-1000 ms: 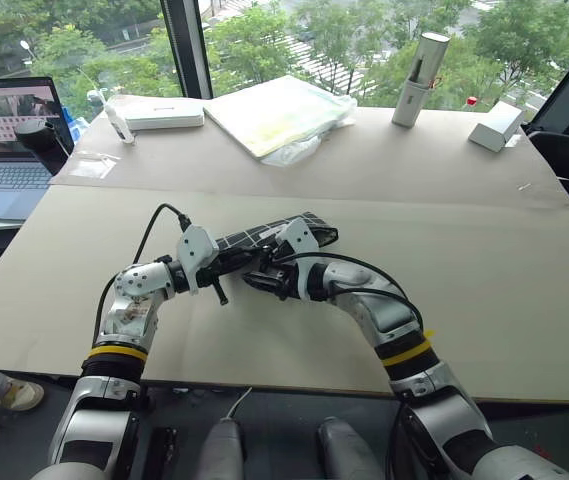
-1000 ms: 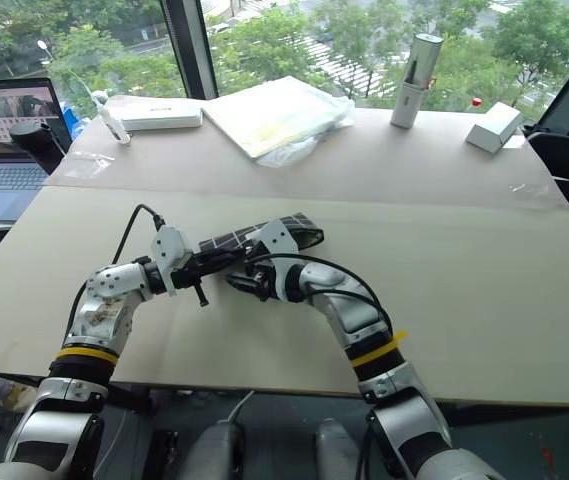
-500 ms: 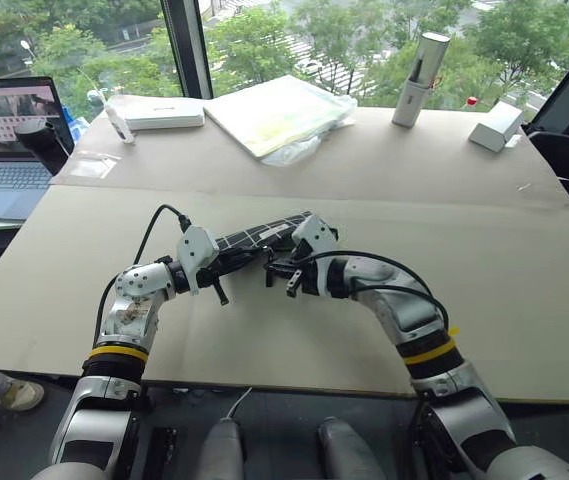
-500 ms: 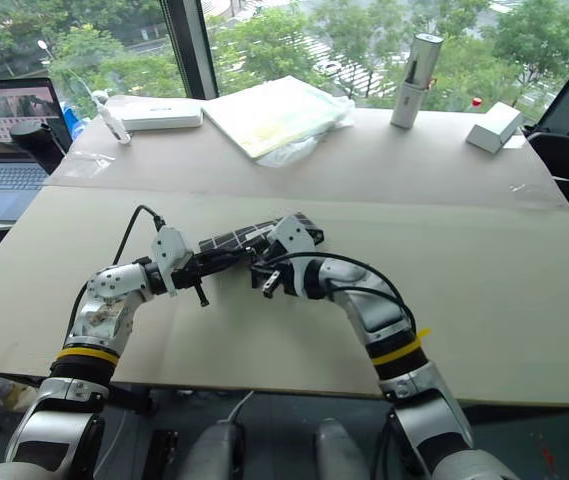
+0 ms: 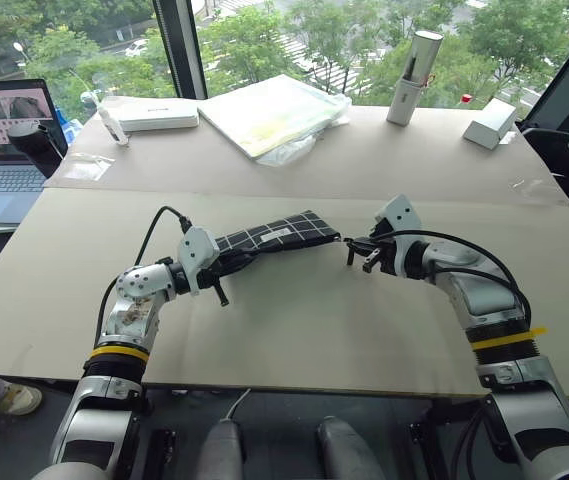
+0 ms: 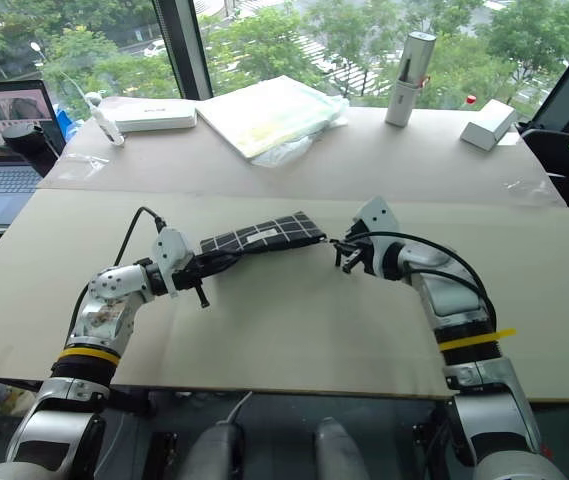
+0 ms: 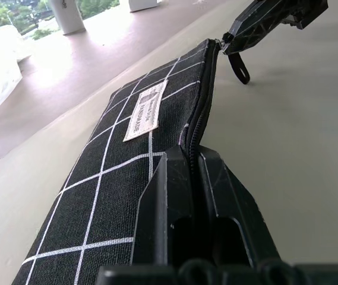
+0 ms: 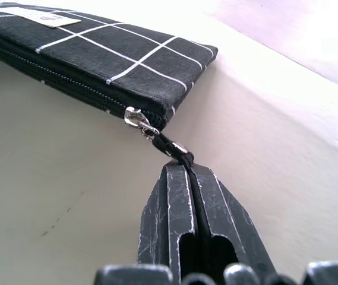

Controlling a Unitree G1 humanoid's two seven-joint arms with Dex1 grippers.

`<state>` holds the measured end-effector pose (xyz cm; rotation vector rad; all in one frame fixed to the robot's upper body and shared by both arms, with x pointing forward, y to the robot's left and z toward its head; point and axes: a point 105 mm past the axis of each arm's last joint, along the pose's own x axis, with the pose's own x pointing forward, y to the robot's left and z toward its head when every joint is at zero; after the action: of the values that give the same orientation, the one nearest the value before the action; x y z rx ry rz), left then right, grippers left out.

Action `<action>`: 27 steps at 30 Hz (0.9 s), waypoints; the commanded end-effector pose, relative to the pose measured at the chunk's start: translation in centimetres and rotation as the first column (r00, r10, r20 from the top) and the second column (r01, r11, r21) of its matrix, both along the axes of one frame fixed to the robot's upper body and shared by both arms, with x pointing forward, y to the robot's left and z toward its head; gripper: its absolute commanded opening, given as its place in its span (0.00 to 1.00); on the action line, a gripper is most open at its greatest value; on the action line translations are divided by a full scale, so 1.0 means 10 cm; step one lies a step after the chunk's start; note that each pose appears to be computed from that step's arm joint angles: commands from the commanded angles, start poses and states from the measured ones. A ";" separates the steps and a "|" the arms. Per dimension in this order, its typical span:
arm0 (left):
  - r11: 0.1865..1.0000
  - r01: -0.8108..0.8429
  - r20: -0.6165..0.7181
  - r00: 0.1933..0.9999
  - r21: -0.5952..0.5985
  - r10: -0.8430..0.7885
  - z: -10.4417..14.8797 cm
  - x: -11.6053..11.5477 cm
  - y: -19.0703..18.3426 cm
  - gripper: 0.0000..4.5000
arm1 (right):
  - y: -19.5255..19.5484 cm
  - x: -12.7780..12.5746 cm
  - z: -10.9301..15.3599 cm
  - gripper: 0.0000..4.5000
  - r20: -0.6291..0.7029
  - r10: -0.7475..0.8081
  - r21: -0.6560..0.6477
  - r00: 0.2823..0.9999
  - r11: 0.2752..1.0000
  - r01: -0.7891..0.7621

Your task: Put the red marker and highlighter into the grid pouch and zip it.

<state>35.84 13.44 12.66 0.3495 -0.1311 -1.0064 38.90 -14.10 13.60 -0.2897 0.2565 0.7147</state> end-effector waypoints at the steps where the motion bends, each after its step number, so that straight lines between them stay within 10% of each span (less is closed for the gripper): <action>1: 1.000 0.005 0.055 0.999 -0.020 -0.004 0.14 0.02 0.00 0.00 | 0.16 -0.05 0.19 0.27 0.061 0.069 0.059 0.996 0.996 -0.072; 7: 0.999 0.032 0.059 0.998 -0.012 -0.031 0.15 0.01 -0.06 0.00 | 0.27 -0.22 0.13 0.73 -0.014 0.160 0.126 0.987 0.980 -0.157; 16: 0.990 0.138 0.095 0.985 0.042 -0.142 0.16 -0.05 -0.22 0.00 | -0.61 -0.50 0.32 0.73 0.022 0.091 0.054 0.996 0.994 -0.092; 27: 0.933 0.334 0.127 0.928 0.132 -0.351 0.19 -0.14 -0.47 0.00 | -0.62 -1.27 0.17 0.73 -0.024 0.184 0.173 0.983 0.969 -0.177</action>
<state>34.42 9.07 13.73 0.4801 -0.2350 -1.3207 26.36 -20.42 13.81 -0.1333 0.2691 0.9288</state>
